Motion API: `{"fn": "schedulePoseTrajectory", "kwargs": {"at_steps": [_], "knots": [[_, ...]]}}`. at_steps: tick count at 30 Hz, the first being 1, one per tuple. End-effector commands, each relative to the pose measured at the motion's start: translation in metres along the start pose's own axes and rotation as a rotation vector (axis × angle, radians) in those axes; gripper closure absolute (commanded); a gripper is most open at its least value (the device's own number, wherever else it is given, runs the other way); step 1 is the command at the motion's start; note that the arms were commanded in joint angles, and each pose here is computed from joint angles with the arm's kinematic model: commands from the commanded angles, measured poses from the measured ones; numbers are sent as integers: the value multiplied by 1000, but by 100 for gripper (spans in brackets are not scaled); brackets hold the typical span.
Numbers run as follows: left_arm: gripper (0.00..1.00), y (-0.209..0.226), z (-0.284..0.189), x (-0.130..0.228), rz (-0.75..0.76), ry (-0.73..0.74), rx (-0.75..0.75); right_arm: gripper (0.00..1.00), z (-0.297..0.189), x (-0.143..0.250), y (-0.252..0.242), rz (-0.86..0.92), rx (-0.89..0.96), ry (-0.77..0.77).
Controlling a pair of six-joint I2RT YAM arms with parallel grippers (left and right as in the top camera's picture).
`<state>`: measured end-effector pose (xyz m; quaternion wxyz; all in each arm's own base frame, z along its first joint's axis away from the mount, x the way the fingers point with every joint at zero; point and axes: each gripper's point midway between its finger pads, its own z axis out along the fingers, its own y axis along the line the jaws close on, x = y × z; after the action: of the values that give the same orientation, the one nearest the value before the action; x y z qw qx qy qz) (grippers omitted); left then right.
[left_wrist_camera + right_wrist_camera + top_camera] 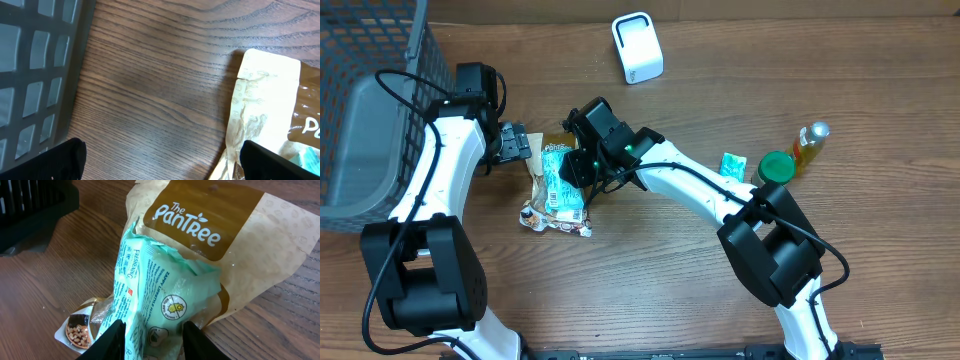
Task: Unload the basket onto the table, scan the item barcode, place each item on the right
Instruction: 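Lower the right gripper and close it on the mint-green snack bar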
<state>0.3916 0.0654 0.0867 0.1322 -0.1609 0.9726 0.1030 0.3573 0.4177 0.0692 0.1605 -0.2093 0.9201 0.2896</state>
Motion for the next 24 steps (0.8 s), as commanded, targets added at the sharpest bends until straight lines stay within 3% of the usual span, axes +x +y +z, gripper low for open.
{"fn": "schedulePoseTrajectory", "kwargs": {"at_steps": [1,24], "knots": [[0,0,-2,-3,6,-11,-9,66,-3,0,-2,3,11,-9],[0,0,-2,-3,6,-11,-10,65,0,3,-5,5,17,-5]]}}
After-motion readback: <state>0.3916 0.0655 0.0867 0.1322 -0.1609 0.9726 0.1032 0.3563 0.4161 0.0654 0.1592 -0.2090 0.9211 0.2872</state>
